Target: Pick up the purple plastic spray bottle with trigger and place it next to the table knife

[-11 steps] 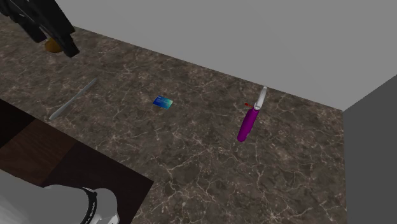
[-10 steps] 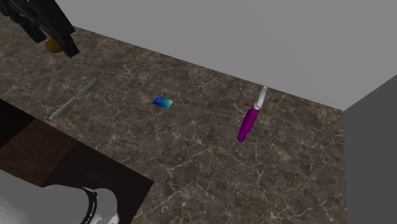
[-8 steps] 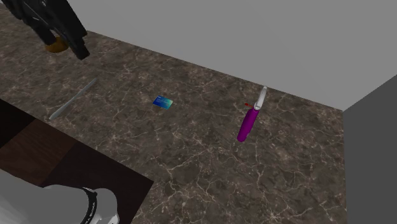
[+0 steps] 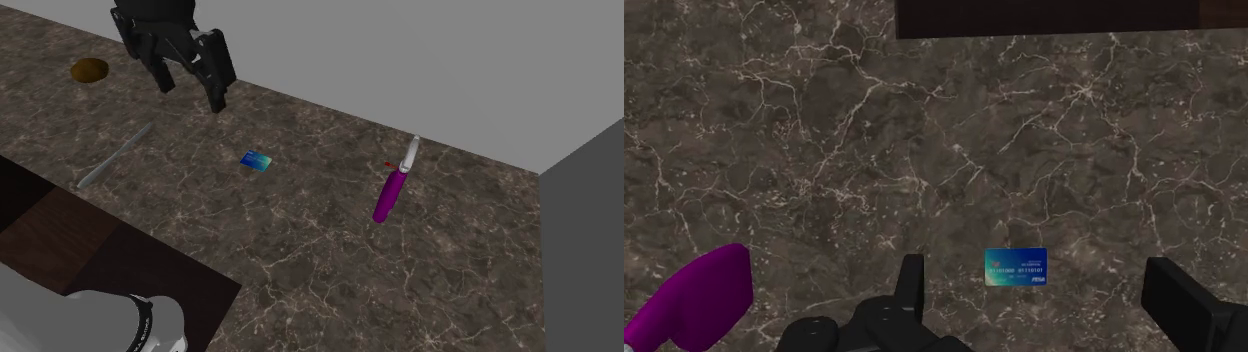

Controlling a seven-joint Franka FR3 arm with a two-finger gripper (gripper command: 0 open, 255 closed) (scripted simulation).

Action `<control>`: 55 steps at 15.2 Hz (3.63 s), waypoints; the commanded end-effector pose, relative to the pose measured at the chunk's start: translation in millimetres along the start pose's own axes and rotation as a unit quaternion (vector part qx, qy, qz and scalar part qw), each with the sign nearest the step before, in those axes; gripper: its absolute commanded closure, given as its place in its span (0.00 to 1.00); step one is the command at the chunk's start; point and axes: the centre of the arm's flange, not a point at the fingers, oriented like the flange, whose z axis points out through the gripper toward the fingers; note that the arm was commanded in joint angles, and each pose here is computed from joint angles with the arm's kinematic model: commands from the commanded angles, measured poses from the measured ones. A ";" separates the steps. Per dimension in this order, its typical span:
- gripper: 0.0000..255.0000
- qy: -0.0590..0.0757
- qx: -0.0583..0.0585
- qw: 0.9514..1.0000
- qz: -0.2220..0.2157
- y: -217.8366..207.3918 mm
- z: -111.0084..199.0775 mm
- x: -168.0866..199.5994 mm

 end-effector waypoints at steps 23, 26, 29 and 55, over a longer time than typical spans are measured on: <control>0.00 -0.097 -0.014 0.995 -0.025 228.9 134.4 199.4; 0.00 -0.109 -0.016 0.994 -0.028 257.4 153.2 222.8; 0.00 -0.121 -0.017 0.992 -0.031 285.8 172.6 245.9; 1.00 -0.132 -0.019 0.990 -0.033 314.7 230.1 257.4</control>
